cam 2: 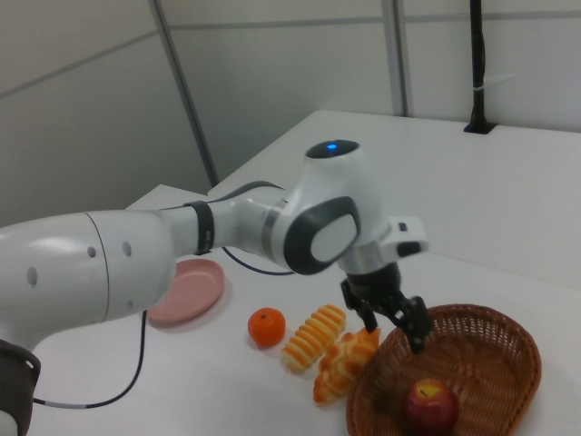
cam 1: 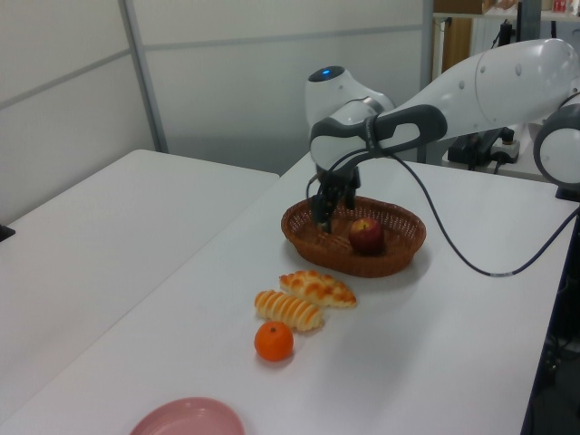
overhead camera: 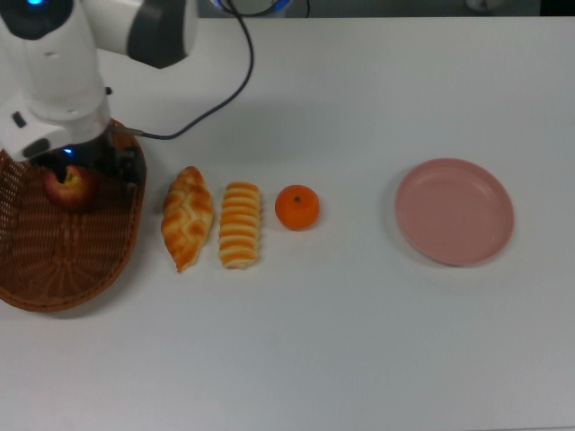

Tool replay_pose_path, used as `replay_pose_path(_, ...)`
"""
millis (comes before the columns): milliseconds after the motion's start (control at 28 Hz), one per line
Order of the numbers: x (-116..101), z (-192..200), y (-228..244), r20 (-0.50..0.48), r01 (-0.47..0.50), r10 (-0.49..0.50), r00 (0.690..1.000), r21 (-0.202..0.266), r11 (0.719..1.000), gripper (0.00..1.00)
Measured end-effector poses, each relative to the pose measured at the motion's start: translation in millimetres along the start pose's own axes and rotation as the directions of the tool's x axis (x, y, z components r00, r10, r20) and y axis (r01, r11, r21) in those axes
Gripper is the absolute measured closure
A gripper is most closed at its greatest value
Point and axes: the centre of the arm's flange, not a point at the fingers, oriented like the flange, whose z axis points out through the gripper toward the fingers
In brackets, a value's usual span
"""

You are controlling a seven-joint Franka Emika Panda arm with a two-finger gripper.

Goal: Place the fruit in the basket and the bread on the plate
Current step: 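Lower the gripper onto the croissant-shaped bread and grasp it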

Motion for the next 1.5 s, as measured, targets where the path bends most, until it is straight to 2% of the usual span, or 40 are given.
replay_pose_path(214, 1, 5, -56, 0.013, 0.038, -0.038, 0.999, 0.007, 0.999, 0.00)
replay_pose_path(429, -4, 23, -85, 0.049, 0.063, -0.064, 0.997, 0.012, 0.998, 0.00)
replay_pose_path(1000, -15, 66, -110, 0.124, 0.102, -0.103, 0.987, 0.015, 0.995, 0.00)
replay_pose_path(1286, -16, 67, -115, 0.131, 0.110, -0.111, 0.985, 0.016, 0.994, 0.00)
replay_pose_path(1500, -21, 74, -115, 0.149, 0.113, -0.114, 0.982, 0.014, 0.993, 0.06)
